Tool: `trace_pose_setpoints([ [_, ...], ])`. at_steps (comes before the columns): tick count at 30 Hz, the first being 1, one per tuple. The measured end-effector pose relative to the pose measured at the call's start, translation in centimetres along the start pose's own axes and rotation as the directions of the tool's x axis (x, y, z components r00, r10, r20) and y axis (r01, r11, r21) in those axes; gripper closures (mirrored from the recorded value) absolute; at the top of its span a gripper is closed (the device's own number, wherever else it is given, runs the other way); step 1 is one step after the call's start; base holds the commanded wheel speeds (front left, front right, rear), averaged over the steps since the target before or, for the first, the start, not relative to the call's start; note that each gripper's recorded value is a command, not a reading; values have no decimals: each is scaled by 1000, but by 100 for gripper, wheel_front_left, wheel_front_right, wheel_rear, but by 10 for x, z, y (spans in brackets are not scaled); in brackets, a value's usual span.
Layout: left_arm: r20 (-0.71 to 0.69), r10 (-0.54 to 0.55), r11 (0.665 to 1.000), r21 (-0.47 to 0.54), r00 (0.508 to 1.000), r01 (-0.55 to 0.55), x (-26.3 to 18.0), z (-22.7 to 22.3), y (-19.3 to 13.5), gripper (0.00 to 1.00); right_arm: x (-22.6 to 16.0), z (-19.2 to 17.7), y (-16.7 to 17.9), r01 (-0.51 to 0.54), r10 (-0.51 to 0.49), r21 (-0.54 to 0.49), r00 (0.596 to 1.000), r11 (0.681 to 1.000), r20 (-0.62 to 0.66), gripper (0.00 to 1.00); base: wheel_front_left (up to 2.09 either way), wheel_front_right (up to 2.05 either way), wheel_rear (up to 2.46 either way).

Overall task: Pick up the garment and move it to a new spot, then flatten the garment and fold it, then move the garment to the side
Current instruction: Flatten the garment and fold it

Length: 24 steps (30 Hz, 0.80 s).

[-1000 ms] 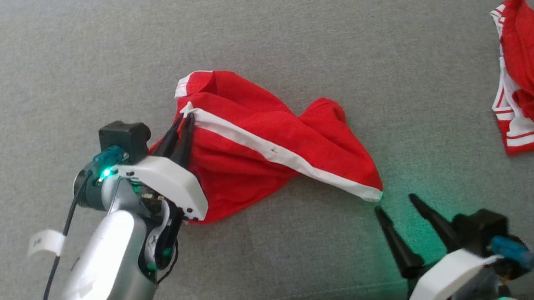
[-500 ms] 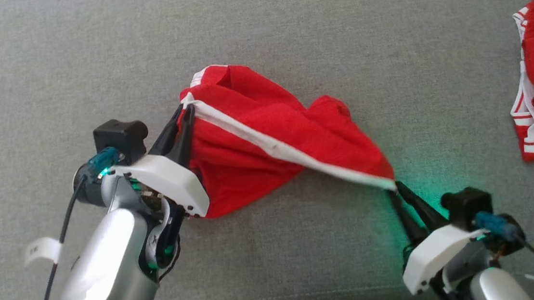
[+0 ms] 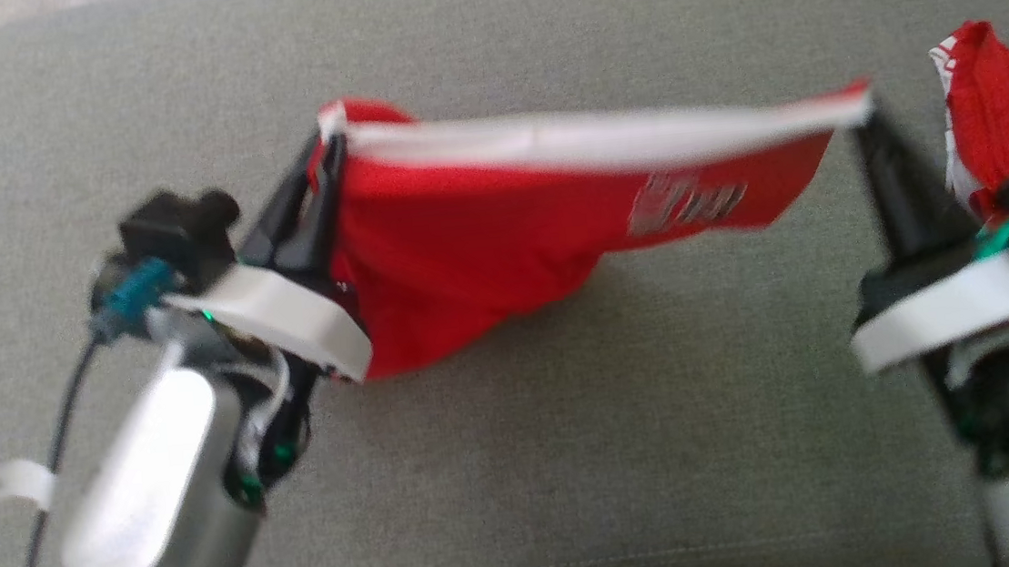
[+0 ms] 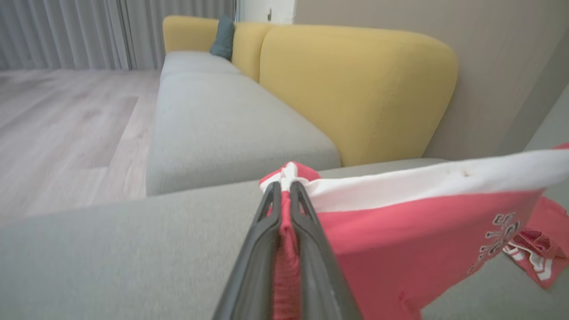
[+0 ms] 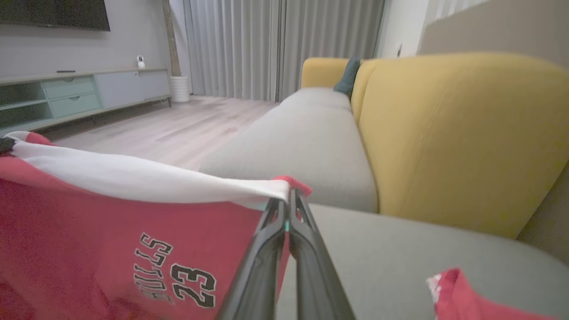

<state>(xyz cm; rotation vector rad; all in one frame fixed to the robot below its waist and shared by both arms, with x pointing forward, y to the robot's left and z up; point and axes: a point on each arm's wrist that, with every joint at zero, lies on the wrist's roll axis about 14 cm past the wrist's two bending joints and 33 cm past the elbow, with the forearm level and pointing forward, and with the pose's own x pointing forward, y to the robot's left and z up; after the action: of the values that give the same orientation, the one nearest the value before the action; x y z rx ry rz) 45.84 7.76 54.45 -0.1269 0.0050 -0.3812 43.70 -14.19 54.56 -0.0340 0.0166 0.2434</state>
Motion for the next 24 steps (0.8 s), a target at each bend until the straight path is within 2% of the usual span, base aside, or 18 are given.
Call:
trace_pose_setpoints([
  [7, 232, -63, 996, 82, 971, 45, 9, 91, -11, 100, 4, 103, -20, 45, -16, -119, 972, 992, 234, 100, 0, 0, 0],
  [12, 290, -79, 992, 117, 954, 47, 6, 123, -13, 100, -1, 143, -23, 67, -15, -152, 947, 986, 320, 100, 0, 0, 0],
  [16, 290, -89, 991, 119, 953, 56, 8, 128, -15, 100, -1, 150, -27, 73, -24, -138, 945, 988, 327, 100, 0, 0, 0],
  [24, 227, -102, 992, 98, 969, 82, 34, 114, -6, 100, 33, 128, -33, 42, -18, -93, 970, 995, 242, 100, 0, 0, 0],
])
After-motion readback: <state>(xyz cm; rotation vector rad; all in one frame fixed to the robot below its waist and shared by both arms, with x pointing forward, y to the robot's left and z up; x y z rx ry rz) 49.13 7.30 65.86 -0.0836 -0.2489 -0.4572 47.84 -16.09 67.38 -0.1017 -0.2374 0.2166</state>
